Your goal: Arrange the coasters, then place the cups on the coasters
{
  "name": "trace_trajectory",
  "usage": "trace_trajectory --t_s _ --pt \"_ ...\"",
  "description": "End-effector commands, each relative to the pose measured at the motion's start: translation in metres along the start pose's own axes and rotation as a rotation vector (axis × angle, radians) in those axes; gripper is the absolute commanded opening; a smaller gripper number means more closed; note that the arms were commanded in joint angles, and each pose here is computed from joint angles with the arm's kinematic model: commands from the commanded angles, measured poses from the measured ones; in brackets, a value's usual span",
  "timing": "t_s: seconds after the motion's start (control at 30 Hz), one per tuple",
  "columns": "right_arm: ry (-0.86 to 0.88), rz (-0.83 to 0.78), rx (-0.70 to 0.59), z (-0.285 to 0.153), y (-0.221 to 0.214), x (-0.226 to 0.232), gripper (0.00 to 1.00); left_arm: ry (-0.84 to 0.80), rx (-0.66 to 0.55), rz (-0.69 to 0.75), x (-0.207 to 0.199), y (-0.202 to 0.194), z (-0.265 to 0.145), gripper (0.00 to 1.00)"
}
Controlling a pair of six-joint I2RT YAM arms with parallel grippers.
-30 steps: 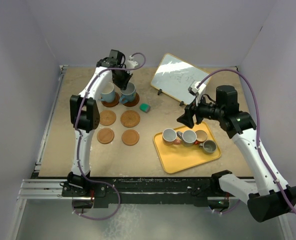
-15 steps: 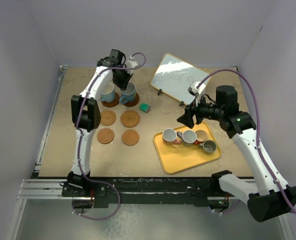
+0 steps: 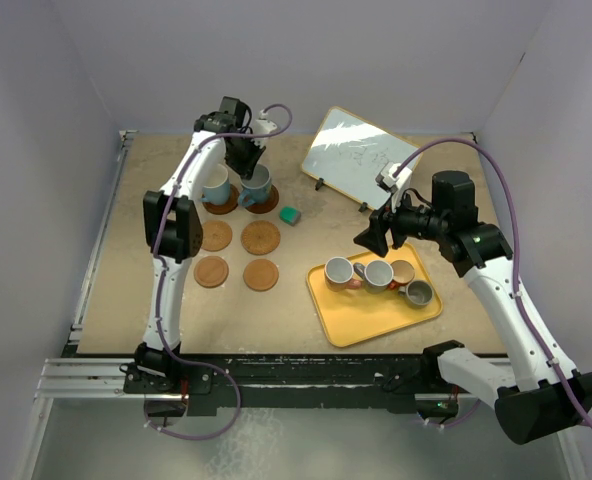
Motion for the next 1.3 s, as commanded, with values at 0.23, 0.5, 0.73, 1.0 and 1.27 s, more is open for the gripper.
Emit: trace_trajectory --t_s 0.23,0.5,0.73,1.0,1.27 --pt "-0.002 -0.024 -0.015 -0.002 0.002 0.0 0.69 0.031 -0.046 0.034 0.007 0.011 -0.005 0.04" --pt "-0.001 -0.02 -0.011 -0.002 0.002 0.0 0.69 0.049 -0.05 0.036 0.01 0.012 -0.003 0.21" --pt "0.001 -0.021 -0.008 -0.001 0.001 -0.001 0.69 0.067 -0.082 0.059 0.012 0.019 -0.012 0.38" --pt "-0.073 -0.089 0.011 -0.003 0.001 -0.009 0.7 0.144 -0.206 0.115 0.011 0.042 -0.06 0.53" --pt "-0.119 -0.185 0.104 -0.013 -0.004 -0.013 0.71 0.261 -0.379 0.16 -0.005 0.049 -0.136 0.71"
Point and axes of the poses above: each gripper's point midway between its finger pads, its own z axis out along the fingers, its own x axis along the line the jaws close on, y = z × x, the point moved 10 cm from there along -z, back along the fingers, and after that the axes turned 3 degrees about z, right-handed, at the moved point
